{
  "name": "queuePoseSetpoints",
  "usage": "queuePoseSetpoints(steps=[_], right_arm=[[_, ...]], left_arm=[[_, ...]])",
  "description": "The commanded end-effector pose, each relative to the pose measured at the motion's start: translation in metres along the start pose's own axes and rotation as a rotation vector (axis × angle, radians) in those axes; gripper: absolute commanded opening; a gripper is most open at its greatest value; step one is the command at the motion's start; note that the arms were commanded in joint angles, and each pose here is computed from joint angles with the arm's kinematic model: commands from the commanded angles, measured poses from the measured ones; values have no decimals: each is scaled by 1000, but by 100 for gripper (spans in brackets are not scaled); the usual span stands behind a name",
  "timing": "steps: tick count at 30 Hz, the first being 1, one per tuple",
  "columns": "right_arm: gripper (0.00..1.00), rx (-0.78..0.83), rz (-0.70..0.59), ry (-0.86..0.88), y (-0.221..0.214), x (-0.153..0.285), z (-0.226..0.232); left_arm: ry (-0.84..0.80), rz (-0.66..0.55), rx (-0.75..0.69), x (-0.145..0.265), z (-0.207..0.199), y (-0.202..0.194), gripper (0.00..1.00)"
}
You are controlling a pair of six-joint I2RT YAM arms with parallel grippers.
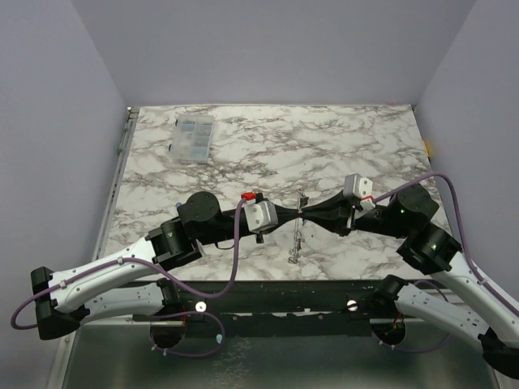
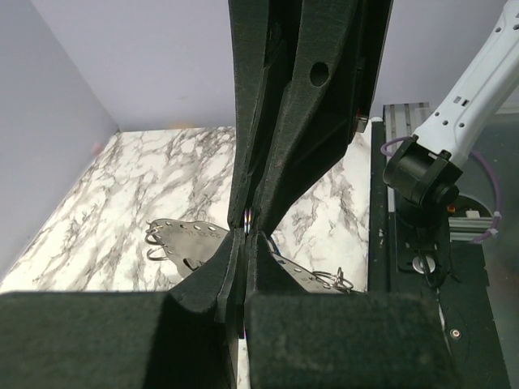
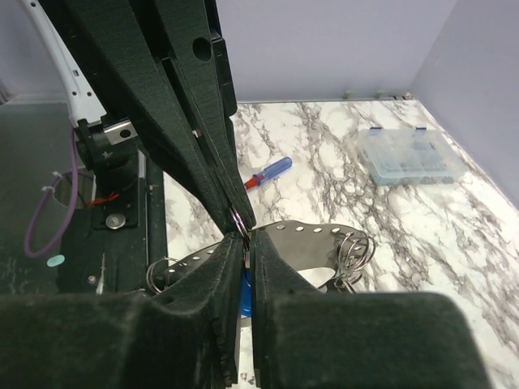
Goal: Put the keys on the keyring
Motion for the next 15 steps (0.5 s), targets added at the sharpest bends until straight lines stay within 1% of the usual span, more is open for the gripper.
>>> queuePoseSetpoints(steps=[1, 3, 11, 15], right_arm=[[8, 2, 2, 67, 4, -2, 8], [1, 3, 4, 84, 4, -3, 9], [1, 37, 7, 95, 3, -3, 9], [1, 41, 45, 88, -4, -4, 6]], left_arm=[[-13, -87, -10, 1, 1, 24, 0], [-13, -87, -11, 1, 0, 24, 0], [-21, -77, -4, 5, -3, 18, 0], [-30, -82, -1, 7, -5, 19, 0]])
Point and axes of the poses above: each gripper's point midway between its finger pads, its own x axis back along the fingers, its own z axis along the line the jaws close on, y = z × x, the point moved 5 cm from there along x, back along the fingers, and after that the axes turned 3 degrees about -x, right-handed, at the moved point
